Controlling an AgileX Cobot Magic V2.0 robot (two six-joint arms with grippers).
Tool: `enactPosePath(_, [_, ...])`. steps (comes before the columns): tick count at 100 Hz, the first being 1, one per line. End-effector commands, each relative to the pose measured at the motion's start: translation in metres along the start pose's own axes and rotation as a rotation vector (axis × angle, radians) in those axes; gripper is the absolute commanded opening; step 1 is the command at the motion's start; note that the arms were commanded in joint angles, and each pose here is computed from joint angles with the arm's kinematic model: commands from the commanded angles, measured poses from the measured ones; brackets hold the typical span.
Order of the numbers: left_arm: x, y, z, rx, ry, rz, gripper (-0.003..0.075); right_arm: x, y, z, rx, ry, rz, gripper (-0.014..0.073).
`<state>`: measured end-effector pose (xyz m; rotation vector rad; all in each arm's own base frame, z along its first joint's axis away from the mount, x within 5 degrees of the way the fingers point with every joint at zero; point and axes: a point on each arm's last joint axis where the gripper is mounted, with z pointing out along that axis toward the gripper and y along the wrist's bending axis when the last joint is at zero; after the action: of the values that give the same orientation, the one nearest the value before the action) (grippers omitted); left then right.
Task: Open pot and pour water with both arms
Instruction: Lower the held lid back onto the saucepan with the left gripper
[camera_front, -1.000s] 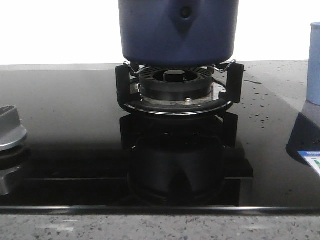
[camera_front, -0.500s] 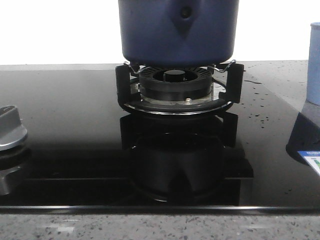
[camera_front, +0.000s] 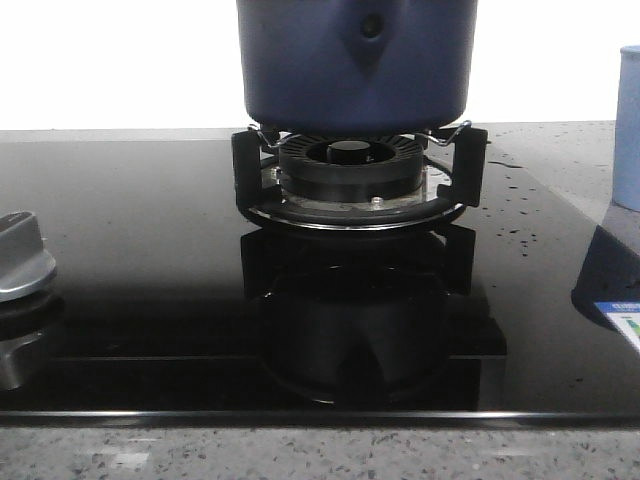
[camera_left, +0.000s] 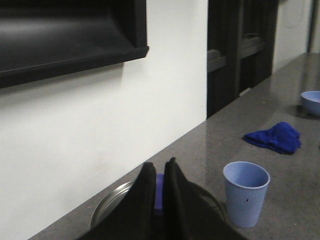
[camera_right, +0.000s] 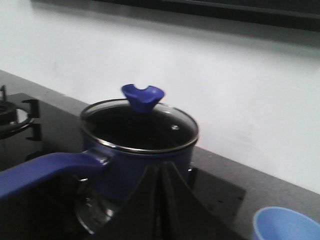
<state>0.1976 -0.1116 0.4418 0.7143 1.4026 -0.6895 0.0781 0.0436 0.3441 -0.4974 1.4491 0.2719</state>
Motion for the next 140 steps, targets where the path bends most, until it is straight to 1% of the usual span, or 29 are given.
enactPosePath(1, [0.001, -0.016, -0.037, -0.079, -0.058, -0.011, -0.002, -0.004, 0.002, -0.002, -0.018, 0.004, -0.016, -0.0063])
enactPosePath(3, [0.007, -0.022, -0.048, -0.094, -0.059, -0.008, -0.002, -0.003, 0.003, -0.002, -0.021, 0.004, -0.009, -0.0063])
enactPosePath(4, [0.005, -0.025, -0.051, -0.097, -0.068, 0.001, -0.002, -0.004, 0.002, -0.003, -0.018, 0.002, -0.007, -0.0063])
enactPosePath(9, [0.022, -0.034, -0.068, -0.132, -0.06, -0.002, -0.002, -0.003, 0.003, -0.004, -0.016, -0.001, 0.003, -0.0063])
enactPosePath(11, [0.024, -0.038, -0.076, -0.151, -0.073, 0.005, -0.002, -0.002, 0.003, -0.004, -0.016, -0.001, 0.005, -0.0063])
enactPosePath(13, [0.034, -0.041, -0.082, -0.178, -0.067, -0.001, -0.002, -0.002, 0.004, -0.005, -0.016, -0.002, 0.005, -0.0063])
enactPosePath(16, [0.04, -0.048, -0.095, -0.205, -0.087, 0.009, -0.002, -0.002, 0.004, -0.005, -0.018, -0.003, 0.004, -0.0063])
enactPosePath(24, [0.063, -0.057, -0.118, -0.292, -0.111, 0.013, -0.002, -0.002, 0.005, -0.005, -0.035, 0.001, 0.004, -0.0064])
enactPosePath(35, [0.088, -0.073, -0.154, -0.4, -0.205, 0.036, -0.002, -0.001, 0.009, -0.005, -0.076, 0.01, 0.004, -0.0064])
enactPosePath(36, [0.091, -0.072, -0.154, -0.407, -0.199, 0.032, -0.002, -0.001, 0.009, -0.005, -0.079, 0.01, 0.004, -0.0064])
enactPosePath(39, [0.095, -0.077, -0.163, -0.425, -0.24, 0.029, -0.002, -0.001, 0.011, -0.005, -0.098, 0.014, 0.004, -0.0064])
enactPosePath(43, [0.105, -0.08, -0.172, -0.457, -0.282, 0.0, -0.002, 0.0, 0.013, -0.006, -0.121, 0.02, 0.004, -0.0064])
enactPosePath(51, [0.115, -0.085, -0.183, -0.47, -0.354, -0.066, -0.002, 0.001, 0.018, -0.006, -0.168, 0.03, 0.004, -0.0064])
enactPosePath(70, [0.127, -0.088, -0.181, -0.434, -0.337, -0.069, -0.002, 0.001, 0.018, -0.006, -0.171, 0.031, 0.003, -0.0064])
enactPosePath(127, [0.128, -0.089, -0.18, -0.423, -0.331, -0.064, -0.002, 0.001, 0.018, -0.006, -0.171, 0.031, 0.003, -0.0064])
enactPosePath(132, [0.128, -0.088, -0.181, -0.435, -0.321, -0.037, -0.002, 0.001, 0.018, -0.006, -0.171, 0.031, 0.003, -0.0064])
enactPosePath(140, [0.134, -0.083, -0.181, -0.494, -0.286, 0.021, -0.002, 0.001, 0.018, -0.006, -0.171, 0.031, 0.003, -0.0064])
